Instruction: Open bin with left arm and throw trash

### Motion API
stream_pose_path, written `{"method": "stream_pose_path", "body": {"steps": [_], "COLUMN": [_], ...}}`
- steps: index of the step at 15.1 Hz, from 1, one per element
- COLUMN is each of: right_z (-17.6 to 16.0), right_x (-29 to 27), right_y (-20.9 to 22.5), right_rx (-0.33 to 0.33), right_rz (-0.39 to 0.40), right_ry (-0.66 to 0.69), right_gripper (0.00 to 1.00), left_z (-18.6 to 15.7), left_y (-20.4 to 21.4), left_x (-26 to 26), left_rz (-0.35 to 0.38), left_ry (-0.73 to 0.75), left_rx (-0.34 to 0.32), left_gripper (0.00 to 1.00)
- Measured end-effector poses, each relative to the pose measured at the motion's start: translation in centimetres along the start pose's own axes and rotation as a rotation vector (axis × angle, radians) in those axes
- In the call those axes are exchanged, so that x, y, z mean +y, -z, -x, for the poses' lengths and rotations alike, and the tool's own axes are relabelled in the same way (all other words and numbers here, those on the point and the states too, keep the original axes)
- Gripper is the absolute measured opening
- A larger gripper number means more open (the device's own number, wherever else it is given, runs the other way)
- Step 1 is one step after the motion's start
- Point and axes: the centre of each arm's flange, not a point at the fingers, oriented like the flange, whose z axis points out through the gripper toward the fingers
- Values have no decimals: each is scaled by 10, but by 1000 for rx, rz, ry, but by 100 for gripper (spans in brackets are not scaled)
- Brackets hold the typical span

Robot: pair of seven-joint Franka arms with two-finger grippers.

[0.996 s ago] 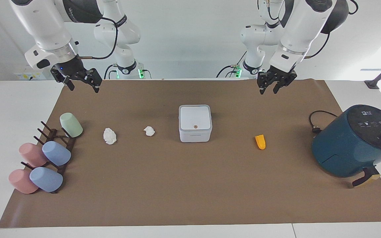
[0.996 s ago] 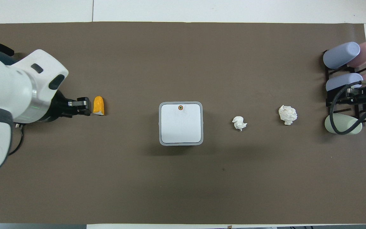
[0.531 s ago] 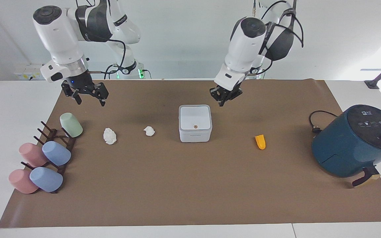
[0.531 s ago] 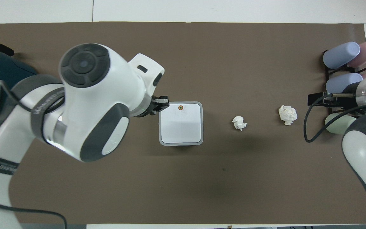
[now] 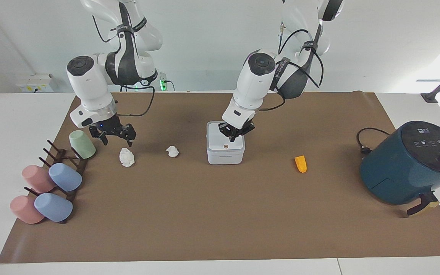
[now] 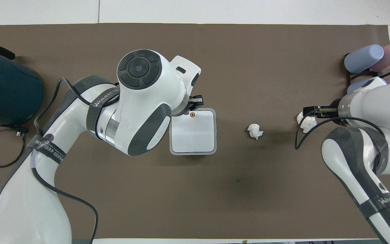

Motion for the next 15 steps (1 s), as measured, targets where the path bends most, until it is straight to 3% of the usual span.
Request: {"method": "stream_pose_path", "body": {"steps": [4,9,15], "right_z": [10,18,22], "right_x": [12,4,7], "right_y": [-33,-52,-63], "right_rx": [-35,11,-3], "right_rz": [0,-3,-3], "right_ry": [90,119,225], "right_gripper": [100,100,100], "left_z": [8,4,5], "left_y": [-28,-43,-46], "left_x": [9,8,7], "left_rz": [-5,-10,-13], "left_ry": [-56,-101,-110], "left_rx": [-3,-9,-12], "left_gripper": [1,1,1]}}
